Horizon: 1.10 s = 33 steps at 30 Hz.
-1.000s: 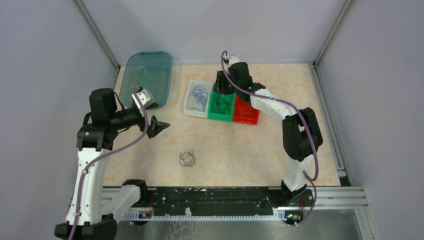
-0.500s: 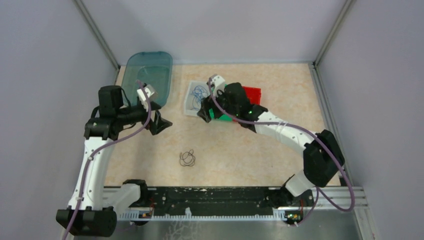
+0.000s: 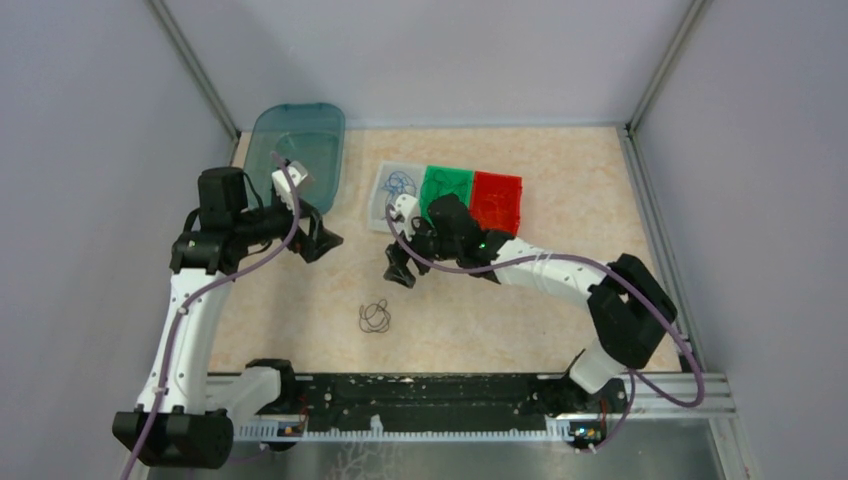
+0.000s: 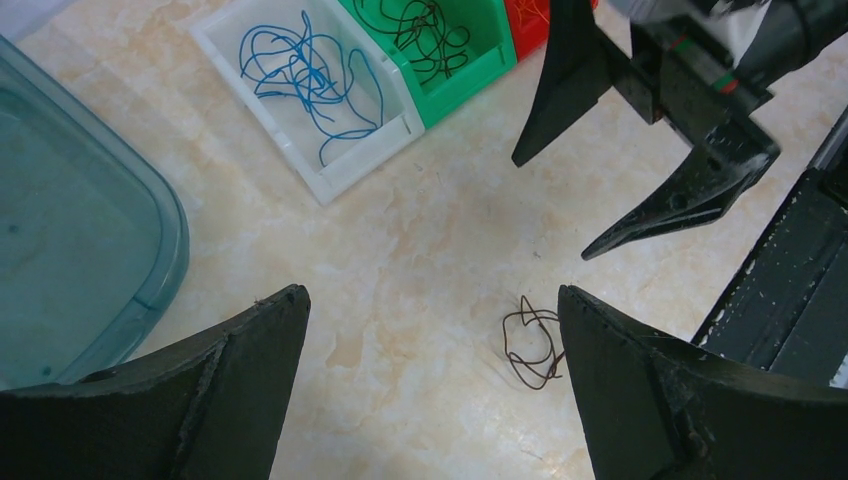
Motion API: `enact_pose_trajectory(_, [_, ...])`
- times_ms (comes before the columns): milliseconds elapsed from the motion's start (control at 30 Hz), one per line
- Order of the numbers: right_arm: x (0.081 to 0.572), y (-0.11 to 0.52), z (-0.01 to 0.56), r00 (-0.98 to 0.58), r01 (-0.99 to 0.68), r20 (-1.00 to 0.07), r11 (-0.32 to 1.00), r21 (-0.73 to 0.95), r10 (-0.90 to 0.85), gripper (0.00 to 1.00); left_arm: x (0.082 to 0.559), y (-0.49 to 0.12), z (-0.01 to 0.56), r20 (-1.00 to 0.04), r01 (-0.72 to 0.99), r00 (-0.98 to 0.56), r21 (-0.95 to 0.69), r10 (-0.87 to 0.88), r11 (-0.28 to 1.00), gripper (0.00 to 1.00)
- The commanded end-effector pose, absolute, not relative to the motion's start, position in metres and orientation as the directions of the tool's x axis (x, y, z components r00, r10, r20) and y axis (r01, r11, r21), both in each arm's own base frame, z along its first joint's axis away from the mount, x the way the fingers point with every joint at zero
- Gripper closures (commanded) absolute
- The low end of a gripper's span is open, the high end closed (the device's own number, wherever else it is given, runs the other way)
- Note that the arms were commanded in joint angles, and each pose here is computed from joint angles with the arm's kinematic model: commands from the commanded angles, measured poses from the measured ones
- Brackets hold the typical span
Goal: Untangle the cables
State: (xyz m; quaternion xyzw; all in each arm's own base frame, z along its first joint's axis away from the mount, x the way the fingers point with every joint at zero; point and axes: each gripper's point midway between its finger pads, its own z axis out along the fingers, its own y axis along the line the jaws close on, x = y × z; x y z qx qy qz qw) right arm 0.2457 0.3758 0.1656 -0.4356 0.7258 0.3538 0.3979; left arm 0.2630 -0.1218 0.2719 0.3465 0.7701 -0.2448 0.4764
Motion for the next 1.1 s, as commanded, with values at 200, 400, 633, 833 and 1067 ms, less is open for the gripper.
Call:
enact_pose_trajectory(200, [0.212,0.416,0.113,-0.255,-0.964,-0.844,0.187,0.187,-0.472,0.21,0.267,-0.121,0.297,-0.923,0.759,-0.252,-0.002,0.29,0.651,0.0])
enact_pose_trajectory(400, [0.192,0.44,0.069,-0.26,-0.966,-0.791,0.158,0.207,-0.554,0.22,0.267,-0.122,0.299,-0.925,0.761,-0.253,-0.01,0.282,0.649,0.0])
enact_pose_trajectory(633, [0.183,0.447,0.045,-0.247,-0.969,-0.772,0.172,0.179,-0.586,0.45,0.267,-0.119,0.3,-0.925,0.751,-0.239,0.018,0.297,0.66,0.0])
enact_pose_trajectory(833, [0.194,0.443,0.071,-0.202,-0.972,-0.826,0.211,0.103,-0.526,0.92,0.268,-0.118,0.304,-0.927,0.751,-0.227,0.027,0.297,0.659,0.0])
enact_pose_trajectory(1067, [0.223,0.428,0.133,-0.197,-0.954,-0.886,0.291,0.074,-0.42,1.0,0.271,-0.117,0.309,-0.931,0.741,-0.216,0.04,0.295,0.67,0.0])
